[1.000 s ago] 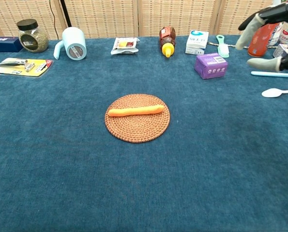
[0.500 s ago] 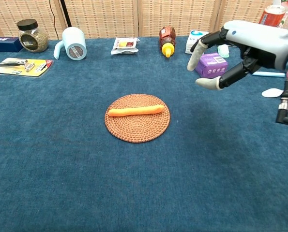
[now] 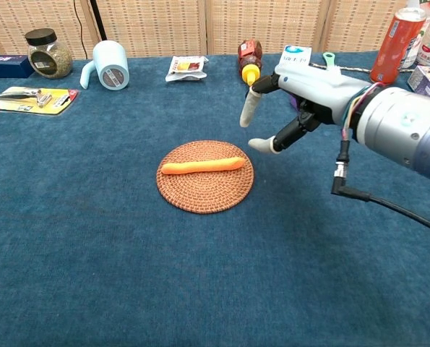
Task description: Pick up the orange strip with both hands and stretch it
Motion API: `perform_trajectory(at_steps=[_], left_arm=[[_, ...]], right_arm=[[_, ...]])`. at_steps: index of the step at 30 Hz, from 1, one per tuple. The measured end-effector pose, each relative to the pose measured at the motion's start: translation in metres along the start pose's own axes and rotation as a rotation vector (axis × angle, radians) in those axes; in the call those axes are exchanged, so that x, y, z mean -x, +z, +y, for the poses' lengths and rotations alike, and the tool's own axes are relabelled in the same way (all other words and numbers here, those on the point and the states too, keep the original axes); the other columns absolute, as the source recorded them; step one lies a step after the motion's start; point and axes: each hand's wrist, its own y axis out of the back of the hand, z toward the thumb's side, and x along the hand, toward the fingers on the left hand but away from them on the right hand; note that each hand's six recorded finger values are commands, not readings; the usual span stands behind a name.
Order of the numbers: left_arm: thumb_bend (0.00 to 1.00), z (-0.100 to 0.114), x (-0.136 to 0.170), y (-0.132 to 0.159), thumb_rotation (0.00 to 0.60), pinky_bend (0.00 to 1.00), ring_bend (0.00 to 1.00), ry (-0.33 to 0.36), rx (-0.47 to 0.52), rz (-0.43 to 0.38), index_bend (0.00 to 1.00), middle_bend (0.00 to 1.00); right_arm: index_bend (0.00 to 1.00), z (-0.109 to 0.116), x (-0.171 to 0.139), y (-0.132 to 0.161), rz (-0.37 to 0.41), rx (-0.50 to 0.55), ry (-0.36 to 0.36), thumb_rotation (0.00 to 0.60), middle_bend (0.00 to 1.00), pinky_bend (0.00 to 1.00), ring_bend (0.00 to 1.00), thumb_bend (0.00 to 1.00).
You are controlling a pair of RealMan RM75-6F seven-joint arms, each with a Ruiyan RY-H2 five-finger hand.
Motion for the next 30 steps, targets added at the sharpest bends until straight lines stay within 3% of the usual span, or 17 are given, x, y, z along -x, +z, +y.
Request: perform_trajectory(at_steps=[11, 30], left_arm=[[0.45, 0.0, 0.001, -0.007, 0.6, 0.01, 0.07, -0.003, -0.004, 0.015, 0.15, 0.05], [0.45, -0.005, 0.002, -0.018, 0.6, 0.01, 0.07, -0.018, -0.001, 0.035, 0.15, 0.05]], right_arm=[[0.39, -0.02, 0.025, 0.005, -0.03, -0.052, 0.025, 0.6, 0.15, 0.0, 0.1, 0.35], [0.44, -0.052, 0.038, 0.002, -0.065, -0.119, 0.054, 0.6, 0.17, 0.0, 0.1, 0.35]])
